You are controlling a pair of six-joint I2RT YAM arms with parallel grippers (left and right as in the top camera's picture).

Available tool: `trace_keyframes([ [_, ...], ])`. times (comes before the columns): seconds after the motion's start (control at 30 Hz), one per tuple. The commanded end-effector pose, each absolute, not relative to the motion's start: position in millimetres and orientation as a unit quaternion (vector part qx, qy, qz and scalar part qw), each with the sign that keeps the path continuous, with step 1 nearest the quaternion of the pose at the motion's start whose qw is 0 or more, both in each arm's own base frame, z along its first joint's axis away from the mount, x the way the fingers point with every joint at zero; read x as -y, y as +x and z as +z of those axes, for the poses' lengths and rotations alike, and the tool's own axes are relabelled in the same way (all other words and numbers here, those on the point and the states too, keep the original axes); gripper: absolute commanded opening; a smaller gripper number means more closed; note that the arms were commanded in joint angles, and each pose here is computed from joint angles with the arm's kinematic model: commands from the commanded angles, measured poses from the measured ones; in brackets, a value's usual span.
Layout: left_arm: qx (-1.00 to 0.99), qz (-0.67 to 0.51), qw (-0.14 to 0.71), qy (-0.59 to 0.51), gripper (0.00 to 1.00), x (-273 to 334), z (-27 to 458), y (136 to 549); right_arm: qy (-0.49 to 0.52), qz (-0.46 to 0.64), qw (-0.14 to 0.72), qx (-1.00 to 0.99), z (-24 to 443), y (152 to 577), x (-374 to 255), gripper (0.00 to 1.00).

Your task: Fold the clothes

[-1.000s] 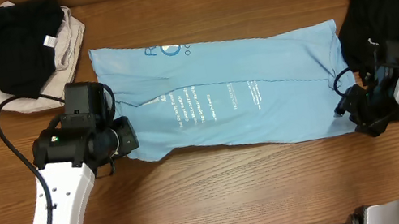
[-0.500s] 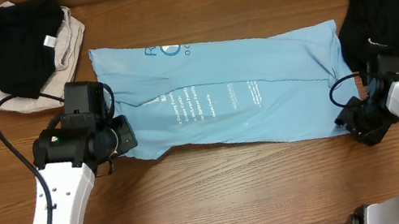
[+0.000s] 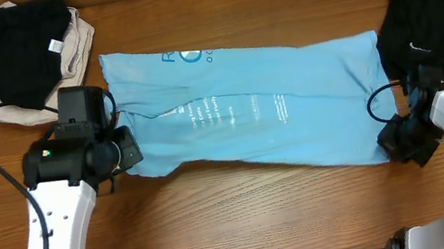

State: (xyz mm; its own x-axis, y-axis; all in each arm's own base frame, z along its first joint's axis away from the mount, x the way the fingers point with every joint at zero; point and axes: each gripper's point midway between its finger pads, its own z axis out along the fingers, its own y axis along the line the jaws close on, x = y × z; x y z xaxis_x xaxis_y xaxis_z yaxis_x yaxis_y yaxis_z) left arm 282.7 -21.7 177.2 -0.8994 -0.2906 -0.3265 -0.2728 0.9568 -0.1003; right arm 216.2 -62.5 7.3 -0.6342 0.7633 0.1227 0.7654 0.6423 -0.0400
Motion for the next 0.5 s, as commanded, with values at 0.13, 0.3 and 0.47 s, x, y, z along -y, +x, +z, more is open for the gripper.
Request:
trace_keyframes([
  [0.13, -0.98, -0.002, 0.141, -0.14, 0.04, 13, 200, 259, -0.425, -0.038, 0.049, 0.903, 63, 228, 59, 0.04],
  [0.3, -0.984, 0.01, 0.093, -0.152, 0.04, 9, 194, 236, -0.425, -0.052, 0.037, 0.903, 85, 217, 51, 0.04],
  [0.47, -0.983, 0.016, 0.065, -0.17, 0.04, 8, 192, 221, -0.424, -0.055, 0.012, 0.904, 110, 201, 46, 0.04],
])
